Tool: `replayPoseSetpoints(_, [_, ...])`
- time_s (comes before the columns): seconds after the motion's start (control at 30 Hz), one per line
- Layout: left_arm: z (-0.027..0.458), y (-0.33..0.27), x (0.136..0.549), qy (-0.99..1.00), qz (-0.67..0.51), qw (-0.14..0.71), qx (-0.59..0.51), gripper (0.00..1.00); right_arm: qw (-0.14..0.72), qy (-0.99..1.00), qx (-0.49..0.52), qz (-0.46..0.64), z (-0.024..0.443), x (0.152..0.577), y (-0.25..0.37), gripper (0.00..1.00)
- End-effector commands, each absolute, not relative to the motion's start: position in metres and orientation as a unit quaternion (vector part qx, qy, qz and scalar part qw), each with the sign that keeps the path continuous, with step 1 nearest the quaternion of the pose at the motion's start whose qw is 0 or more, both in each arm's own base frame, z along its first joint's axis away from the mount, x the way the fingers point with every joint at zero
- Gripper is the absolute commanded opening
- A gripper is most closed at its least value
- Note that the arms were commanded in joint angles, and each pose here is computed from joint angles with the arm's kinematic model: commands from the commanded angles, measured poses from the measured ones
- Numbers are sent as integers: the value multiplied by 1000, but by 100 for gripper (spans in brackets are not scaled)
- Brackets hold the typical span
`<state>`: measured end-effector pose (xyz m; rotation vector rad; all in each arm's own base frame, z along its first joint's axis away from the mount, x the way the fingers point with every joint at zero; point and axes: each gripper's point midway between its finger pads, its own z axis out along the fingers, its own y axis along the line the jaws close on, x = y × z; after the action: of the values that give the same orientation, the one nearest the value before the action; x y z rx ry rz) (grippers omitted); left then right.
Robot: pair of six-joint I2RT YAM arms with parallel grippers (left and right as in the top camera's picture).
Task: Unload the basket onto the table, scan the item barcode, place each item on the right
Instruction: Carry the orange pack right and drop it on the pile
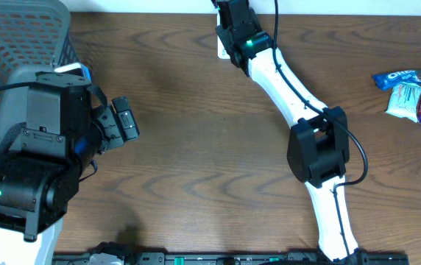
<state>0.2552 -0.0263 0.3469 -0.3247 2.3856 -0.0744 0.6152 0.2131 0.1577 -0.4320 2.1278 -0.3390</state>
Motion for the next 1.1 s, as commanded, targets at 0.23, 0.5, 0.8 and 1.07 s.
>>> replayPoseSetpoints(0.23, [348, -23, 255, 924, -21, 362, -125, 98, 403, 886, -15, -228, 218, 611, 45, 1])
replayPoseSetpoints(0.5, [348, -23, 255, 924, -21, 362, -125, 98, 214, 916, 108, -320, 175, 535, -153, 1])
replayPoseSetpoints(0.8, [348, -23, 255, 924, -21, 362, -125, 98, 188, 917, 225, -270, 159, 494, -249, 12])
replayPoseSetpoints(1.07, [348, -23, 255, 924, -21, 362, -125, 98, 176, 925, 253, -222, 148, 485, -247, 99])
